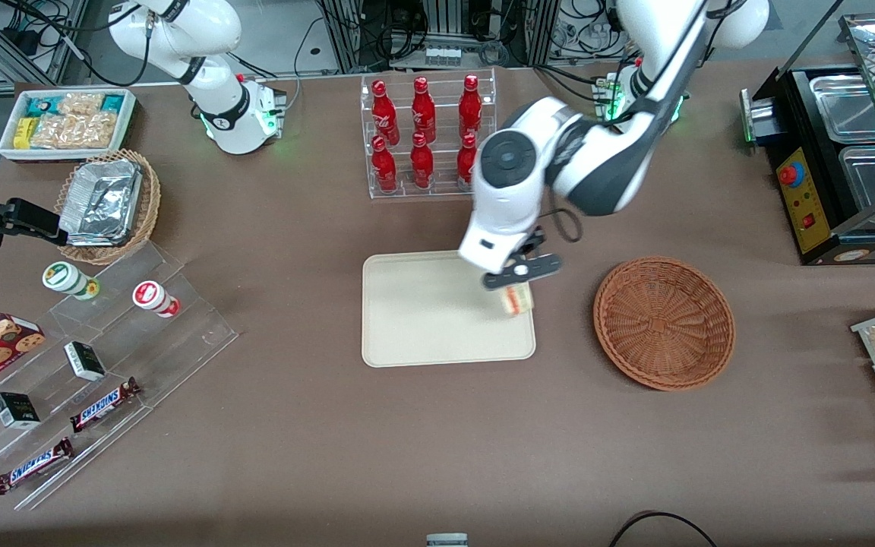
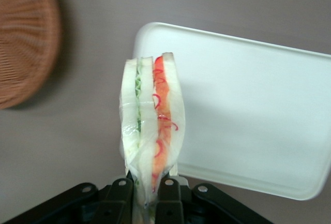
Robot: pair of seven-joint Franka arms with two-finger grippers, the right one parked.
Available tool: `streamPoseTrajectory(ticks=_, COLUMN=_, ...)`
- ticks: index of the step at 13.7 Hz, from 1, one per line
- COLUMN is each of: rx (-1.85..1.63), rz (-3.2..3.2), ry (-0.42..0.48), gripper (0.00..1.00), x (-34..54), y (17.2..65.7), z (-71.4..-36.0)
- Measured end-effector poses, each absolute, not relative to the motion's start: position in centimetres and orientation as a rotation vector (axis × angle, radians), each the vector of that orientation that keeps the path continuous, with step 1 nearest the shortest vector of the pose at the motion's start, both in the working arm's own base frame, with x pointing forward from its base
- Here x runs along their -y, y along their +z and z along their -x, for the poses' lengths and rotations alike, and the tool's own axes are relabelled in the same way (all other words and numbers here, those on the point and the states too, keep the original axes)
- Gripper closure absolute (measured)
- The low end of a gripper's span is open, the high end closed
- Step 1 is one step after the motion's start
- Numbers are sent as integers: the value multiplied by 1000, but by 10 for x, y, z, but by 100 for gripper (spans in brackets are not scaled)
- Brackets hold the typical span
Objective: Place sandwich from basket to tray
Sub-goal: 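Lift the sandwich and carry it over the cream tray, then lower the sandwich onto the tray and open the left gripper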
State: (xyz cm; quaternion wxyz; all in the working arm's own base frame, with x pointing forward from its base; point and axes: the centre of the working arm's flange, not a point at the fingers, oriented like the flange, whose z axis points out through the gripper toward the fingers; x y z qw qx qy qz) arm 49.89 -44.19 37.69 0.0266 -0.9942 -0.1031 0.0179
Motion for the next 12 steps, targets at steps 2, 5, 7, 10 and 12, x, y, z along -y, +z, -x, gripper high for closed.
streamPoseTrajectory(ticks=2, rx=243, rz=3119, ry=16, gripper=84, x=476, y=344, z=-488)
streamPoseTrajectory(ticks=5, rx=166, rz=3151, ry=-62, gripper=84, x=497, y=300, z=-486)
streamPoseTrajectory(ticks=7, rx=139, rz=3158, ry=-76, gripper=84, x=503, y=279, z=-485)
streamPoseTrajectory(ticks=10, rx=109, rz=3171, ry=-83, gripper=84, x=514, y=263, z=-477)
streamPoseTrajectory(ticks=12, rx=85, rz=3162, ry=-65, gripper=84, x=519, y=253, z=-469)
